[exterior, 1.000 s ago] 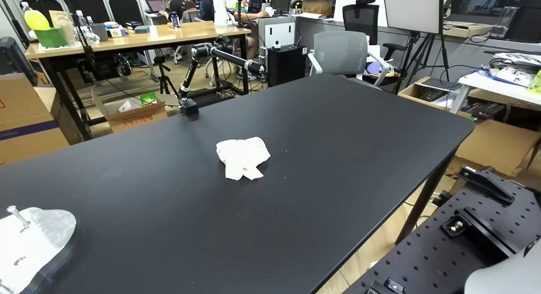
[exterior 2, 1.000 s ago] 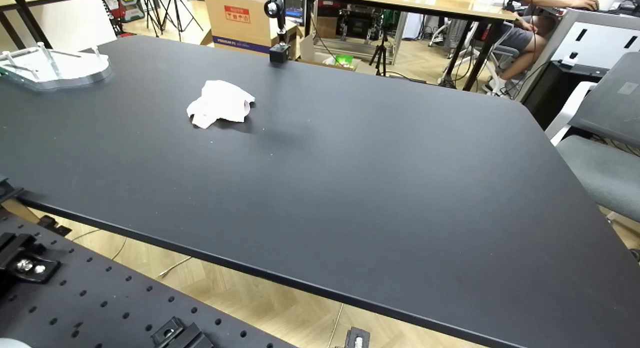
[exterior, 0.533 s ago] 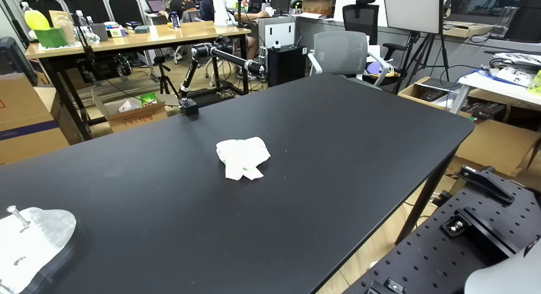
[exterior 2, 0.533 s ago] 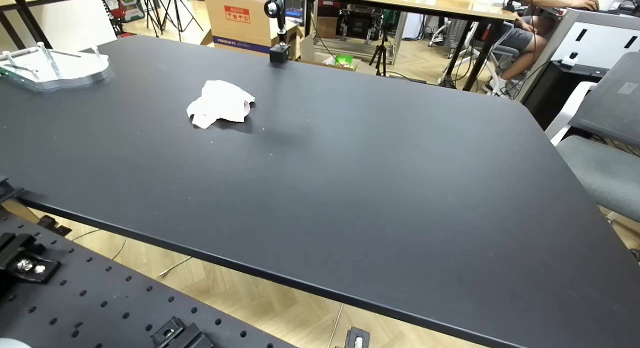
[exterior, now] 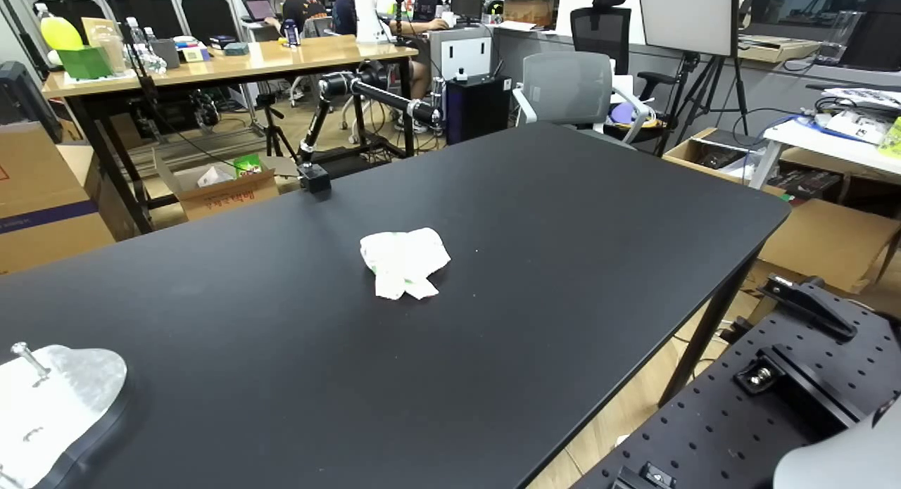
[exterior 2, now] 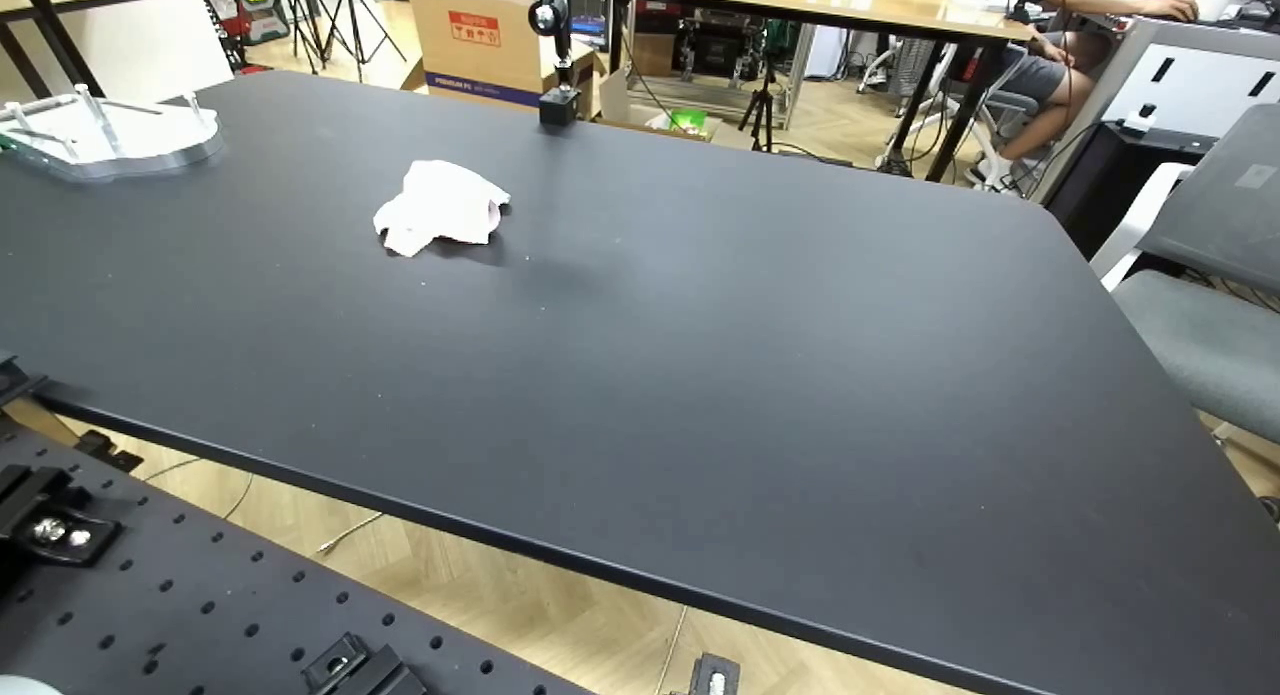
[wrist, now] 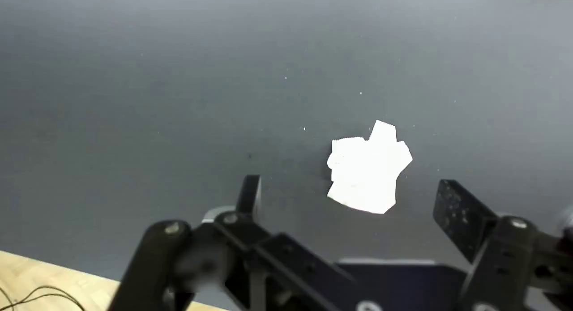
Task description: Hang the white cloth onto the black extended arm-like object
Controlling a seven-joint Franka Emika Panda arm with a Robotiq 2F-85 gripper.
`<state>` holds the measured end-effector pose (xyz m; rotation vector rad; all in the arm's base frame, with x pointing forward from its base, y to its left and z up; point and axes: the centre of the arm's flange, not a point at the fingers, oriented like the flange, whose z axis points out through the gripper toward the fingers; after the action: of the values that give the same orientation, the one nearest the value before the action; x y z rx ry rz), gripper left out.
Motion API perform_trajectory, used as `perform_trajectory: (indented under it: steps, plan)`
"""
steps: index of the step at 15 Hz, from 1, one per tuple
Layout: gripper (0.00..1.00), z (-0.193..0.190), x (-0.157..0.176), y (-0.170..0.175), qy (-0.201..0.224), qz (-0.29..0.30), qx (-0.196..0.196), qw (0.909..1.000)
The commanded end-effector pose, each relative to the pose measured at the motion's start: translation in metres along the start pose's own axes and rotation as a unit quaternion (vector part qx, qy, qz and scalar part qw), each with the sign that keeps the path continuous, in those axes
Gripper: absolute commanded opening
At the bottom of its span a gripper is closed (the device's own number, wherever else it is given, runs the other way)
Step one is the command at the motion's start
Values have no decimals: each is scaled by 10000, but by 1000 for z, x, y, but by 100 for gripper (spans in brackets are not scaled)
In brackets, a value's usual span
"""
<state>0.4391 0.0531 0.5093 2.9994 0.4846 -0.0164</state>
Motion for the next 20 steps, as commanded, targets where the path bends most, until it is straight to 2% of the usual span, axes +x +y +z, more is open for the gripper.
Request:
perform_trajectory:
  steps: [1,6,7,8,13,16,20]
  plan:
    - [100,32,40,-16,86,-99,-178,9998]
    - [100,73,77,-30,302,-572,-468,9968]
    - [100,78,79,-32,221,-647,-442,9967]
    - [100,75,65,-30,227,-618,-347,9972]
    - [100,85,73,-32,168,-675,-341,9970]
    - [100,104,90,-35,274,-510,-431,9974]
    - [100,134,114,-47,308,-575,-266,9975]
